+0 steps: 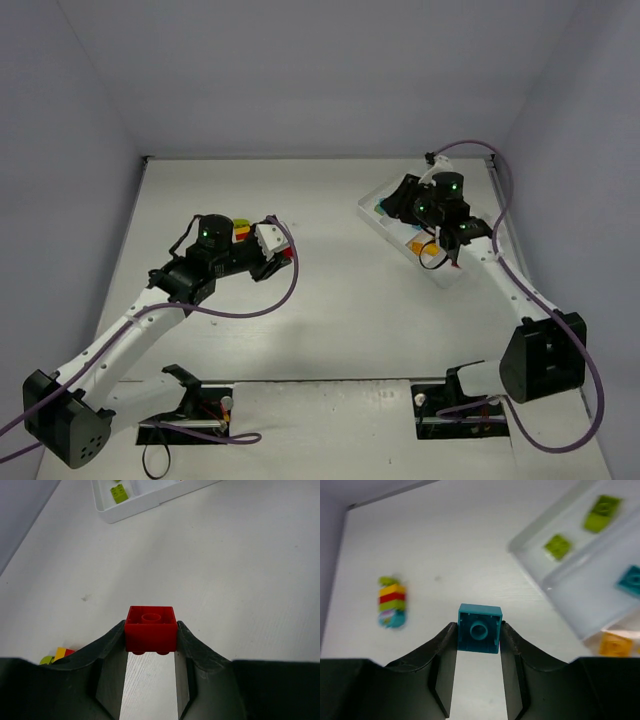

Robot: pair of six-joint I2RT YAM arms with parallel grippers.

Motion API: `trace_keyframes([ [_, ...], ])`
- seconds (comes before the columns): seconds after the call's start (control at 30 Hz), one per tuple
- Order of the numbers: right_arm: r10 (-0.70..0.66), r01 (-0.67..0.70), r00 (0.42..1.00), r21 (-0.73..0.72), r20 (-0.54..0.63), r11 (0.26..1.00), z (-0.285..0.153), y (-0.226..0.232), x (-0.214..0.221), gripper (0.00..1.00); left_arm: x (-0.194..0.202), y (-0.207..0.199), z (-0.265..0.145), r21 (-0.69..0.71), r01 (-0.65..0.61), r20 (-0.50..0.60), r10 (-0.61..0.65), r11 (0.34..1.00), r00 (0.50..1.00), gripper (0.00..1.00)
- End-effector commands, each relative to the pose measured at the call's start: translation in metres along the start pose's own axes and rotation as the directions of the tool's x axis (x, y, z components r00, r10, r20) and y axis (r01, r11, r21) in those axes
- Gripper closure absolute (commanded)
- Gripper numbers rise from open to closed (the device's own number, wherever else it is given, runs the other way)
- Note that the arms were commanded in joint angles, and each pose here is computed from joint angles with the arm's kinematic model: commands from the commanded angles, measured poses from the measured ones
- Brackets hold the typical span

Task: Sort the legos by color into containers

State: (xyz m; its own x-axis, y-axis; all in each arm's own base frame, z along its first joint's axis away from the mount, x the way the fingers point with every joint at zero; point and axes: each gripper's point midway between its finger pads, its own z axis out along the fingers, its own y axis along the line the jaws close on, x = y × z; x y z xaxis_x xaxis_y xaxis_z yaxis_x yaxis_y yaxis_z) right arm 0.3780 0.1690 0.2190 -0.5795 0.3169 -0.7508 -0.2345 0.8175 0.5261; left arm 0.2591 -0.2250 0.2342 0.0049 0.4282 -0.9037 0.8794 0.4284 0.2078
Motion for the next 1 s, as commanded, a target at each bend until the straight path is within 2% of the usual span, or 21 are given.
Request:
trace_keyframes([
  [0.0,-0.051,0.005,0.99,0.325,0.133,0.946,0.0,-0.08,-0.047,1.0,-0.026,0.012,-0.004,-0.044,-0.019,0.063,0.022,0.999,0.998,0.97],
  [0.17,-0.046,-0.028,0.99,0.515,0.131,0.857,0.02,-0.157,-0.065,1.0,-0.026,0.013,-0.004,-0.049,-0.015,0.063,0.018,0.999,0.998,0.97],
  [0.2,-0.054,-0.034,0.987,0.527,0.151,0.849,0.023,-0.163,-0.077,1.0,-0.025,0.013,-0.004,-0.047,-0.014,0.062,0.017,0.999,0.998,0.97],
  [0.3,-0.036,-0.046,0.991,0.576,0.131,0.816,0.042,-0.196,-0.077,1.0,-0.027,0.013,-0.004,-0.046,-0.015,0.067,0.018,0.999,0.998,0.97],
  [0.33,-0.044,-0.05,0.988,0.577,0.147,0.815,0.046,-0.199,-0.089,0.98,-0.026,0.013,-0.004,-0.046,-0.016,0.067,0.019,0.999,0.998,0.96],
  [0.5,0.006,-0.06,0.996,0.606,0.091,0.793,0.081,-0.234,-0.075,0.85,-0.027,0.012,-0.003,-0.038,-0.02,0.071,0.023,0.999,0.997,0.96],
  [0.53,0.011,-0.061,0.996,0.603,0.086,0.796,0.085,-0.236,-0.073,0.74,-0.027,0.011,-0.002,-0.034,-0.02,0.071,0.022,0.999,0.997,0.96],
  [0.6,0.015,-0.056,0.997,0.603,0.073,0.795,0.092,-0.241,-0.069,0.63,-0.026,0.011,-0.002,-0.034,-0.022,0.069,0.024,0.999,0.997,0.96],
  [0.67,0.006,-0.044,0.998,0.597,0.064,0.801,0.095,-0.241,-0.07,0.45,-0.027,0.01,-0.002,-0.03,-0.024,0.074,0.026,0.999,0.997,0.96],
  [0.83,-0.022,-0.021,0.997,0.566,0.07,0.824,0.086,-0.226,-0.08,0.35,-0.029,0.007,-0.003,-0.013,-0.027,0.083,0.028,1.0,0.996,0.96],
  [0.87,-0.039,-0.018,0.995,0.552,0.092,0.833,0.077,-0.215,-0.09,0.35,-0.029,0.007,-0.002,-0.009,-0.027,0.084,0.028,1.0,0.996,0.95],
  [0.93,-0.039,0.003,0.997,0.467,0.067,0.884,0.073,-0.191,-0.08,0.35,-0.031,0.005,-0.003,-0.004,-0.034,0.091,0.034,0.999,0.995,0.92],
  [0.97,-0.066,0.022,0.993,0.404,0.096,0.915,0.061,-0.16,-0.091,0.36,-0.03,0.005,-0.004,-0.004,-0.034,0.09,0.034,0.999,0.995,0.92],
])
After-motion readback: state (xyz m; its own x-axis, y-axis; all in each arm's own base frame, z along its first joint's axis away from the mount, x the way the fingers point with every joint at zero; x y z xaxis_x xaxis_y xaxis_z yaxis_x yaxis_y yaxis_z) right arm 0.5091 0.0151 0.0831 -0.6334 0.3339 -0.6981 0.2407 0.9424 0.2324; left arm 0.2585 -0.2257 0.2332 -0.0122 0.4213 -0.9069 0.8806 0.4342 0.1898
